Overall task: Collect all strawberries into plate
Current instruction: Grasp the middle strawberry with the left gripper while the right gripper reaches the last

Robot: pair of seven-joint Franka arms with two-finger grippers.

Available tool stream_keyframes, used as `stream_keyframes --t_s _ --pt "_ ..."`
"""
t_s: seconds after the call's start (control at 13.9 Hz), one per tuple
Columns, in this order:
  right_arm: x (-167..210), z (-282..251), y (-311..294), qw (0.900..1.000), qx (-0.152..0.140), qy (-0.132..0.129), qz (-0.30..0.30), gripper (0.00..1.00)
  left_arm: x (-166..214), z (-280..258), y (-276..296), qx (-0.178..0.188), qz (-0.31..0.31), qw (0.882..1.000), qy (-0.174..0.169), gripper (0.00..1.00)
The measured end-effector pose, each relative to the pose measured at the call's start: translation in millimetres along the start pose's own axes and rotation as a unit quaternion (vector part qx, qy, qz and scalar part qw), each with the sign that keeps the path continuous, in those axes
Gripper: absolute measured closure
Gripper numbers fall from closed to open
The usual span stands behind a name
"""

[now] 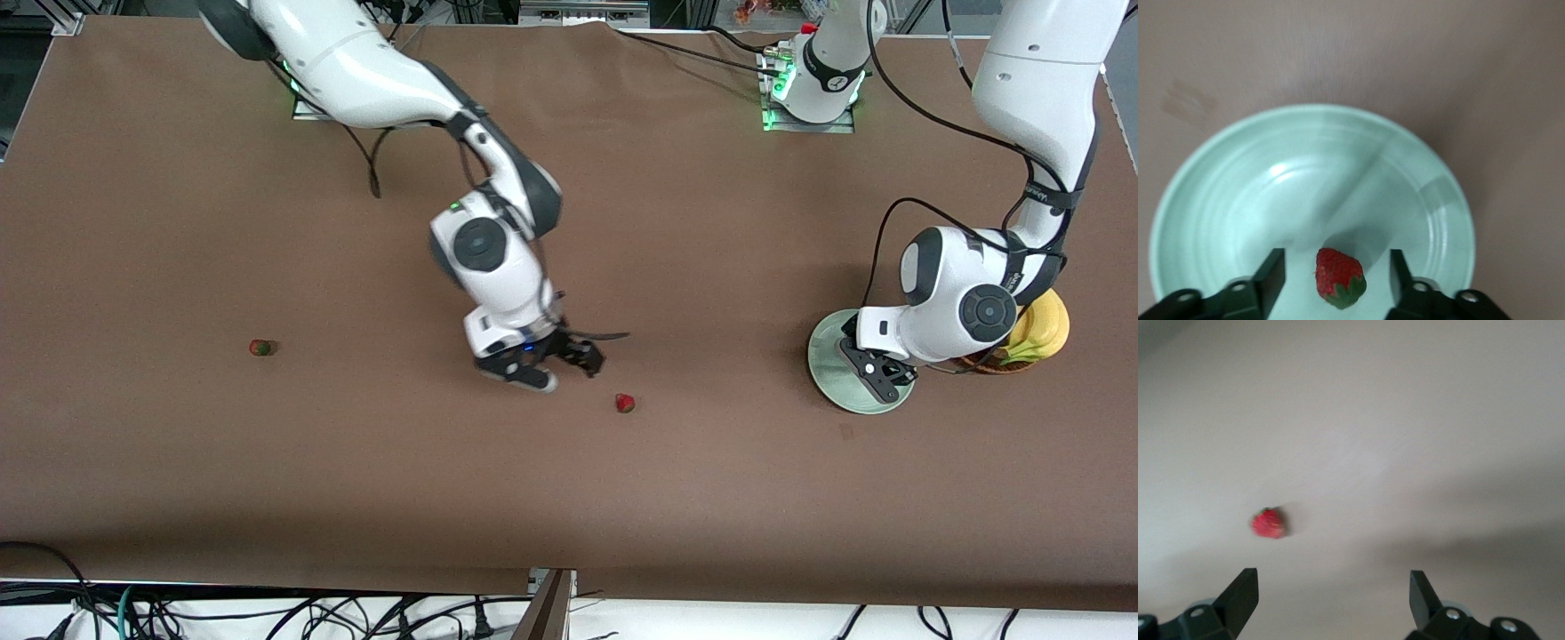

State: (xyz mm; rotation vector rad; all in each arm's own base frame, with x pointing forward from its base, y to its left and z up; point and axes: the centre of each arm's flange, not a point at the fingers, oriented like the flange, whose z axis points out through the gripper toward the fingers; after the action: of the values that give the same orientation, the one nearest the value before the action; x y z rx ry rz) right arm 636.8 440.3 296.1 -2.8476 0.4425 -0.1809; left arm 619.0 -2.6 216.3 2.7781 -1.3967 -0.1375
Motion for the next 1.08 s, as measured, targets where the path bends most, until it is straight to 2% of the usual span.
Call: stream_keyframes --t_s 0.14,0.22,0.36,0.58,0.79,1.08 --pt "39.4 -24.6 58.2 0.999 -0.031 -0.013 -0.041 0.00 21.9 -37.2 14.9 0.010 0.016 1.000 0.013 0.02" --pt "51.8 -29.0 91.0 0.996 -0.045 -0.022 -0.069 0.00 35.6 -54.0 24.2 0.016 0.017 0.999 0.022 0.00" --pt "69.6 -32.7 165.4 0.986 -0.071 -0.049 -0.145 0.00 64.9 -79.2 41.2 0.024 0.021 0.999 0.042 0.00" --pt "94.9 -45.0 278.8 0.963 -0.086 -0.086 -0.242 0.00 118.1 -105.5 72.6 0.019 -0.006 0.996 0.081 0.00" --pt "106.0 -60.8 354.3 0.953 -0.092 -0.106 -0.269 0.00 162.1 -103.5 103.0 -0.003 -0.070 0.992 0.104 0.00" --pt "116.0 -66.9 421.8 0.948 -0.112 -0.119 -0.274 0.00 264.8 -78.9 154.4 -0.023 -0.131 0.978 0.161 0.00"
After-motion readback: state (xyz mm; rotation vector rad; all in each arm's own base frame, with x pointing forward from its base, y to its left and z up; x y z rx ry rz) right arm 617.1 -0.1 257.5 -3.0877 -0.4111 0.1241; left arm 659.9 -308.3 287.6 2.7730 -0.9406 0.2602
